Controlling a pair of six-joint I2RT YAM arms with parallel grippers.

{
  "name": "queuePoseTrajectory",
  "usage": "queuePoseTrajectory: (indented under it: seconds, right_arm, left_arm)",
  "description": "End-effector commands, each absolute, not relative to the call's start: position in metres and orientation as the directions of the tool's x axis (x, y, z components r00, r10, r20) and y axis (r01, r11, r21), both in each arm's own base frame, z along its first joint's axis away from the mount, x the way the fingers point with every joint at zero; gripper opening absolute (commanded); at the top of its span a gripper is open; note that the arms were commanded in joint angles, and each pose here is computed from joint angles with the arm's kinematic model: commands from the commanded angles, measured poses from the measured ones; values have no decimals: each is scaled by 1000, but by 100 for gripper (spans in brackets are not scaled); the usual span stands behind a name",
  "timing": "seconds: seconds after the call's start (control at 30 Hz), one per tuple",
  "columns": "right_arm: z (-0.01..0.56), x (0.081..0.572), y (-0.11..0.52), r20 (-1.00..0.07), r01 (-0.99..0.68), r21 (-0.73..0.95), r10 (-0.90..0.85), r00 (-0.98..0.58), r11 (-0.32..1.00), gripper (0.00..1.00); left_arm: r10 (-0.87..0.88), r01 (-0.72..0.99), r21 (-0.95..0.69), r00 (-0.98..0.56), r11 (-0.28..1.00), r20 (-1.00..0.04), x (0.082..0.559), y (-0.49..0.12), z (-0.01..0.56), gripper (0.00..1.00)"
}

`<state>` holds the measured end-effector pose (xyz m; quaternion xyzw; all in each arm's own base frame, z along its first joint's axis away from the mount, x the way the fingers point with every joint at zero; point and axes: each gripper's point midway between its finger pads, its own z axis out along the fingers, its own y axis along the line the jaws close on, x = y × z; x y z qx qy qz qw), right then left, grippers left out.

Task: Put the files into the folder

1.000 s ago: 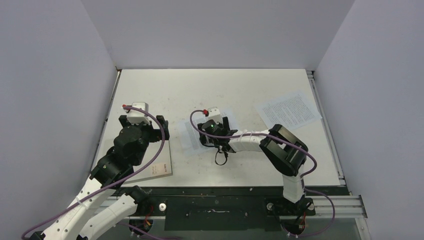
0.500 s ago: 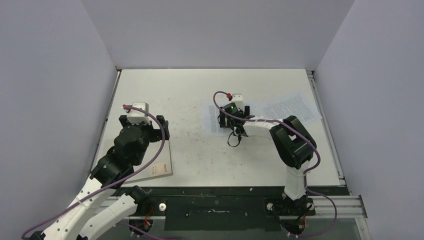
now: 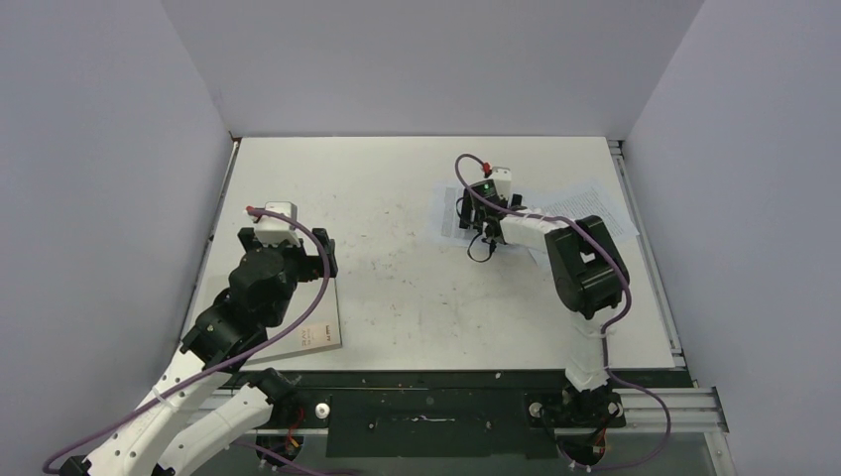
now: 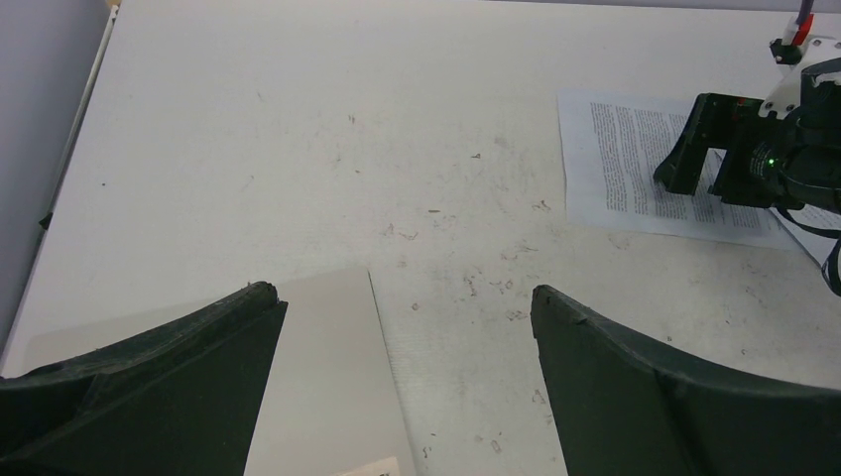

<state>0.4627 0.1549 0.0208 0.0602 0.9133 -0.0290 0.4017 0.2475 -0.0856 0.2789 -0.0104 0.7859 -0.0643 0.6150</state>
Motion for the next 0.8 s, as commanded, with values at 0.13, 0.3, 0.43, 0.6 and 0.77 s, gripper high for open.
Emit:
queuePoseTrajectory:
  seconds: [0.13,0.3,0.43,0.6,0.77]
  right_arm:
    - [35,475,134,-732,189,-2,128,-669,982,90]
    - [72,481,142,-772,168,64,155,-617,984,90]
    - [102,478,147,-799,137,108,168,-578,985,90]
    - [126,462,177,-807,24,193,173,-565,981,90]
    - [141,439,223,-812,-104,232,134,-568,967,90]
  left_arm:
    - [-134,70,-151,-206,986,-969,250,-88,298,96]
    - [-129,65,-145,-213,987,-969,251,-88,296,96]
    - [-137,45,-150,-216,988,-967,252,-86,294,96]
    - [-168,-7,-171,-223,985,-960,254,-81,291,96]
    - [-257,-137,-231,-219,963,-941,254,-68,284,96]
